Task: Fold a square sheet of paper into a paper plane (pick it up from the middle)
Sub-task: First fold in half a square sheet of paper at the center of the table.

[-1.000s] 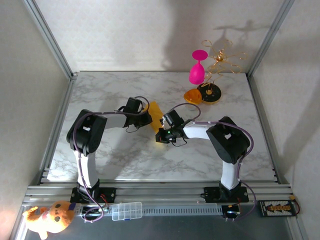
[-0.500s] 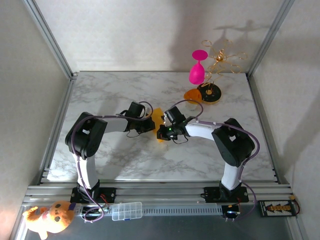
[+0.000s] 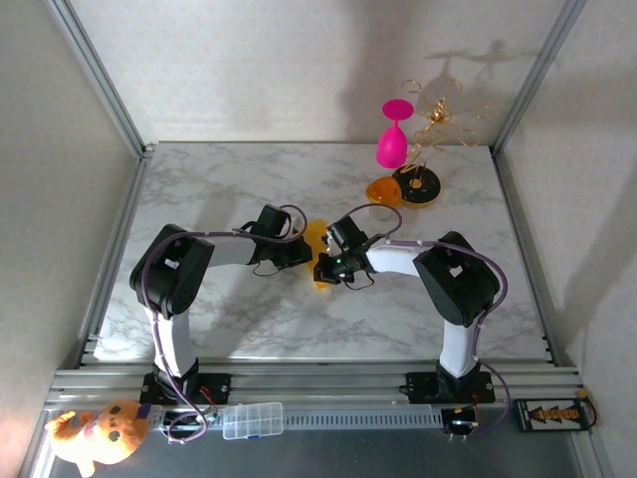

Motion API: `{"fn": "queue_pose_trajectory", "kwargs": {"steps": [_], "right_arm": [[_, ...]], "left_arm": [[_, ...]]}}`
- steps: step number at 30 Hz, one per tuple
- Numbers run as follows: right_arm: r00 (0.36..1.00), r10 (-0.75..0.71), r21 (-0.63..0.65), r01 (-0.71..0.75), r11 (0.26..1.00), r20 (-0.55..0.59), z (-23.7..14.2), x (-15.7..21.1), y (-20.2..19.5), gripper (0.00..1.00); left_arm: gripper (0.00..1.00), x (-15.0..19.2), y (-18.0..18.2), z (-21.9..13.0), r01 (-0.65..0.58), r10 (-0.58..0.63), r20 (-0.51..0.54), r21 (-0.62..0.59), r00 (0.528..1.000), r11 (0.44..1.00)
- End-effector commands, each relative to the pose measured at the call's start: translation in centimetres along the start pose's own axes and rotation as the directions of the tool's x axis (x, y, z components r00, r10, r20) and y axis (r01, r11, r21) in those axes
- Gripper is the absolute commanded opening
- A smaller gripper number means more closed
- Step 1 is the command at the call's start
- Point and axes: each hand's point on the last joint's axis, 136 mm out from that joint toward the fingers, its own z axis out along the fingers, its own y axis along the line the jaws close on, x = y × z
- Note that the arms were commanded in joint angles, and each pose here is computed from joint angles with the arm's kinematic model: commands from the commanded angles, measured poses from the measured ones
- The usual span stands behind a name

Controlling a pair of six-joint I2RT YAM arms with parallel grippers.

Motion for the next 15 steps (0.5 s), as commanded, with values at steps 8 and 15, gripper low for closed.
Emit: {"fn": "queue_pose_trajectory", "kwargs": {"steps": [8,15], "right_arm": [[0.993,0.054,0.138,-0.040,0.990,-0.100,0.8,3.4,-4.3,0.02],[0.982,0.081,0.274,-0.033,0.961,-0.169,1.0,5.9,-7.9,0.02]], "left_arm": [[0.16,-1.5,0.6,-0.8,-0.002,0.004,0.045,-0.026,0.999,1.000],[0.15,-2.7,2.8,0.1,0.004,0.001,0.049,-0.108,0.999,0.994]]}}
